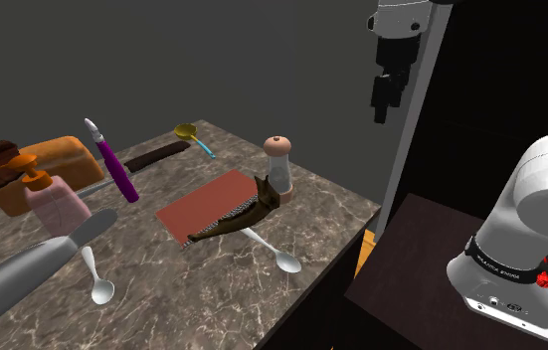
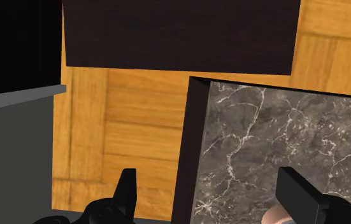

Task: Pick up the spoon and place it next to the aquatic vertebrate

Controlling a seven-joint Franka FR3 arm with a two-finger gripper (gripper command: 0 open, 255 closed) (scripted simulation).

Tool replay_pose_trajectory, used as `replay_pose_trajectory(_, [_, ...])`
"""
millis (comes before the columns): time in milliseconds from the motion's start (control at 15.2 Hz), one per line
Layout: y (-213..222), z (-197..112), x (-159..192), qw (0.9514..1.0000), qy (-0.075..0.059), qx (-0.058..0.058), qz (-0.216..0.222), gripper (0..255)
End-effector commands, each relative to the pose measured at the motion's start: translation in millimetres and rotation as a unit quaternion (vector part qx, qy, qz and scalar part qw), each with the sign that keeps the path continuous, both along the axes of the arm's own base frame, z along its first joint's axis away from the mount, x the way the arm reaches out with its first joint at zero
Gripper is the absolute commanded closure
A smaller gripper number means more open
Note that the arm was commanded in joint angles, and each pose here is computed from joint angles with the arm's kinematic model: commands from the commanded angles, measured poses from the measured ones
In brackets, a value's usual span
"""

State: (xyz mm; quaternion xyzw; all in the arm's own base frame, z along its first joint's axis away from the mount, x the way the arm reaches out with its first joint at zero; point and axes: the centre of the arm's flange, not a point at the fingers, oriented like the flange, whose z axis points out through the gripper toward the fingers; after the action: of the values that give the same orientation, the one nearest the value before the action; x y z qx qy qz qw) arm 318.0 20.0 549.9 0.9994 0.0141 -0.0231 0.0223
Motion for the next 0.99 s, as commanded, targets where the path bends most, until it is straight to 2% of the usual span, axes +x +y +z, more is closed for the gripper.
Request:
replay_pose_trajectory(0, [0.0, 0.0, 0.0, 1.0, 0.0, 0.0, 0.0, 0])
replay_pose_trajectory(924, [136.2, -90.5, 63.4, 0.9984, 0.022, 0.047, -0.022, 0])
